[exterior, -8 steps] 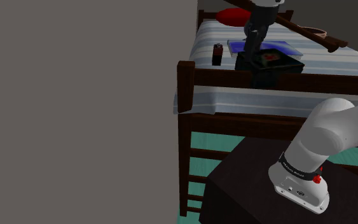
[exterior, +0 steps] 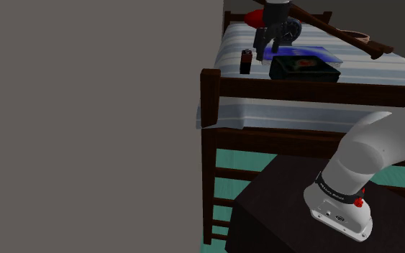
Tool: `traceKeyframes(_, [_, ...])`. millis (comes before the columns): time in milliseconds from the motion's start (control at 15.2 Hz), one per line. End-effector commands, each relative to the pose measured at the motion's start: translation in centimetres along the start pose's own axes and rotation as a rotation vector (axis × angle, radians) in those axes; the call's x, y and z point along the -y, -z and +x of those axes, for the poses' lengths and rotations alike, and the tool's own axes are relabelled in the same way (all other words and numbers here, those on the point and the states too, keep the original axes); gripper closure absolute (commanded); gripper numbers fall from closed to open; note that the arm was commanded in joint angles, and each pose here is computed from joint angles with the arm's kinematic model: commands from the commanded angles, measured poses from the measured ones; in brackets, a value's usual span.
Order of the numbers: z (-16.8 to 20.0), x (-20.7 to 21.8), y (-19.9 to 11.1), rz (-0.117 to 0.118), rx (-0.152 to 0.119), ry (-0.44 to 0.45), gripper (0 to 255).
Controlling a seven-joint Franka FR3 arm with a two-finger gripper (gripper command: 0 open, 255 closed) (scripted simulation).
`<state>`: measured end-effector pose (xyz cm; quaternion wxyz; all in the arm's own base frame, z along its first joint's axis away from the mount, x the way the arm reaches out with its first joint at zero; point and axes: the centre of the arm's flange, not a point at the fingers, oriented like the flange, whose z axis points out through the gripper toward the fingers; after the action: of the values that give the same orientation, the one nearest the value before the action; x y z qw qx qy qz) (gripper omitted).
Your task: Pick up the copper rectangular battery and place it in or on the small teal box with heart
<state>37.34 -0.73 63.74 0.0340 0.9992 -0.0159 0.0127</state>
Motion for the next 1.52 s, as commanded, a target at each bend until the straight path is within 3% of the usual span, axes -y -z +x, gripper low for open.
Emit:
traceKeyframes(0, [2.8, -1.2, -0.2, 0.009, 0.011, -0.068, 0])
traceKeyframes(594, [13.3, -7.6, -1.1, 0.047, 0.058, -0.354, 0])
traceKeyframes(1056, [13.1, -7.4, -4.8, 0.047, 0.058, -0.354, 0])
traceKeyframes(1452, [13.1, -7.3, -5.1, 0.047, 0.058, -0.354, 0])
